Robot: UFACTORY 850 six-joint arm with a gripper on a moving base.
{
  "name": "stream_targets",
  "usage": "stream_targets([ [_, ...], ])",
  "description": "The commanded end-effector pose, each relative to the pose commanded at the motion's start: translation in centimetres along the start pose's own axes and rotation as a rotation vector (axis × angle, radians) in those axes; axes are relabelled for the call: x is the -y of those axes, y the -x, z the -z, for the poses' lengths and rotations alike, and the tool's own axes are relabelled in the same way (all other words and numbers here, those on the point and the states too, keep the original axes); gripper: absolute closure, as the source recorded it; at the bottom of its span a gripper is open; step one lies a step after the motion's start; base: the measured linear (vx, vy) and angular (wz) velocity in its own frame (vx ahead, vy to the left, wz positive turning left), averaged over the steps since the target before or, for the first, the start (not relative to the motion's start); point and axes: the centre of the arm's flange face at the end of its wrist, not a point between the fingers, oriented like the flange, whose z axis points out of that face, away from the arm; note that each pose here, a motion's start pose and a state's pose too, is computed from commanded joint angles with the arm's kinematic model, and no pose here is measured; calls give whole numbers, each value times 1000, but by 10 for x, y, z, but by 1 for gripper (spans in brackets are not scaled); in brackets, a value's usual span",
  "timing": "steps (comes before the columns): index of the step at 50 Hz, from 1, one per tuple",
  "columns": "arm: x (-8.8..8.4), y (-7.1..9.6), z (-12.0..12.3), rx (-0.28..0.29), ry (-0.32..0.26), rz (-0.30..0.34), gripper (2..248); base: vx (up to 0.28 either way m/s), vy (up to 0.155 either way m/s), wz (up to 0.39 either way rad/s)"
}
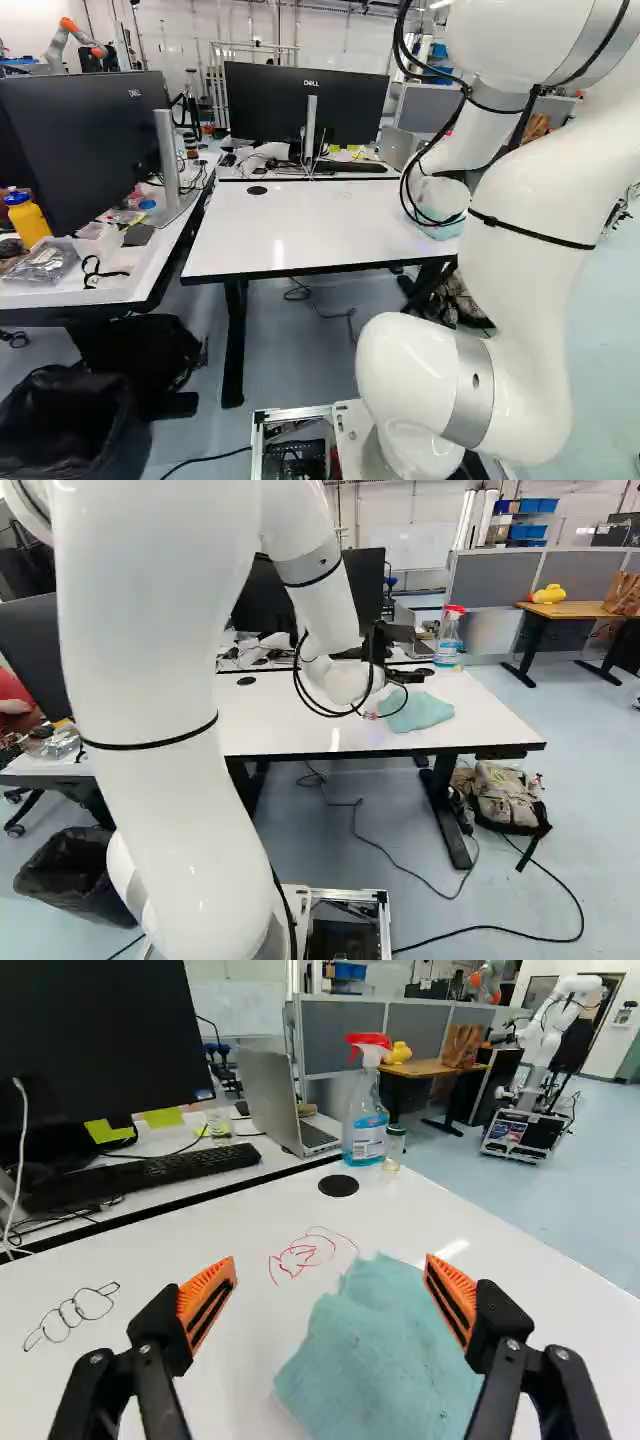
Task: Clean the table with the green towel
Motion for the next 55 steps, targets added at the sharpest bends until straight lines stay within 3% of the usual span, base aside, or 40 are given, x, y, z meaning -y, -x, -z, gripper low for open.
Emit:
stream_targets([
  [24,-29,7,-20,122,51,-20,3,0,0,0],
  [55,-34,21,-21,292,57,-29,3,0,0,0],
])
